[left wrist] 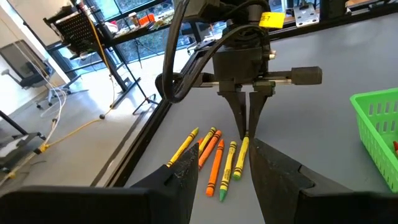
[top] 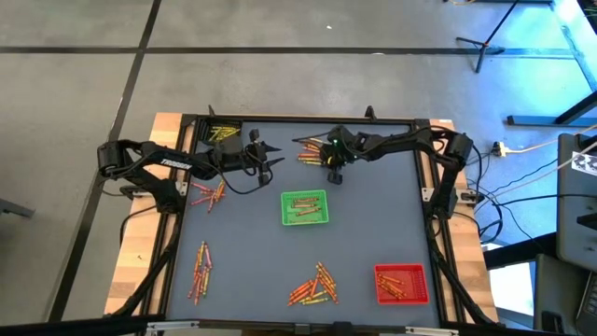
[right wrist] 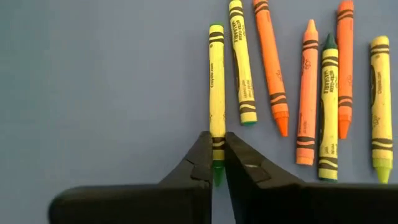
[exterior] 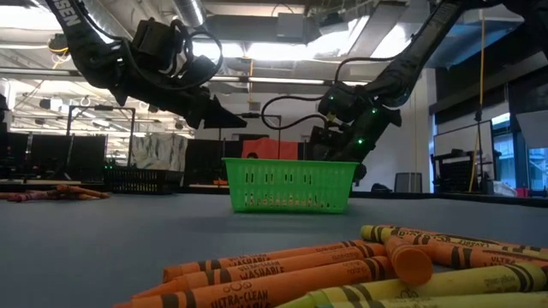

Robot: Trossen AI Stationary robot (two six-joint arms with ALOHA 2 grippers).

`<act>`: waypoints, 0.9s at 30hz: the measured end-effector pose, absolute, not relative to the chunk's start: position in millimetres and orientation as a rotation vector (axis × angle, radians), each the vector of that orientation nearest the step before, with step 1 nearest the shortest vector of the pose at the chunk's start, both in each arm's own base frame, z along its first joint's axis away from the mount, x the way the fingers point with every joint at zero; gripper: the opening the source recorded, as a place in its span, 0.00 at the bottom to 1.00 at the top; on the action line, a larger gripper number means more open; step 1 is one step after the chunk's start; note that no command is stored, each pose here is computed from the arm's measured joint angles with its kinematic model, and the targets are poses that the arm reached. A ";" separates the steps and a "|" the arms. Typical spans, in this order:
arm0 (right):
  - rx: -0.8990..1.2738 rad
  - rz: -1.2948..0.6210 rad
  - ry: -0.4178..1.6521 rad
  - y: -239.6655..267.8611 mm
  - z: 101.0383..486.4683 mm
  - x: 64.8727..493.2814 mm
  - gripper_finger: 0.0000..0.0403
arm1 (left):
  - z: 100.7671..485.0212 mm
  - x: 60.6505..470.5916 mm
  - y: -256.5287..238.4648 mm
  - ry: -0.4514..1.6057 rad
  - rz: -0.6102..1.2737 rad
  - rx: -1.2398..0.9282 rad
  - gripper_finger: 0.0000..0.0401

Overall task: Sort crayons
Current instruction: Put the green crayon into the black bin

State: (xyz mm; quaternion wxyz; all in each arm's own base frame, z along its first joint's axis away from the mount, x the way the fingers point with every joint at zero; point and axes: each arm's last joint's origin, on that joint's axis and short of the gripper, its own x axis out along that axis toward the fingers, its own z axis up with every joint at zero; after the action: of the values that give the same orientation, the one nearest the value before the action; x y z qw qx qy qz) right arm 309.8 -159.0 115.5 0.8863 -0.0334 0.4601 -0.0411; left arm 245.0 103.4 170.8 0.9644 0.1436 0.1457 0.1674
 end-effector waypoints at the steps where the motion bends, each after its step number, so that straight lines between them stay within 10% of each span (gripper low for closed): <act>1: -0.078 -0.084 0.956 -158.1 116.0 310.1 0.05 | 170.8 245.0 103.4 0.295 0.338 0.294 0.31; 27: -0.361 -0.088 0.352 -99.1 235.0 294.8 0.02 | 174.1 264.3 103.3 0.028 0.120 0.300 0.31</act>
State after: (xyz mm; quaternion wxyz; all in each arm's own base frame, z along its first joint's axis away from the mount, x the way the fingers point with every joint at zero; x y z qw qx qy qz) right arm 294.8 -99.1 235.0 0.9675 -0.1786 0.1738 -0.0437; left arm 264.3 103.3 174.1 0.9868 0.1495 0.0141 0.0597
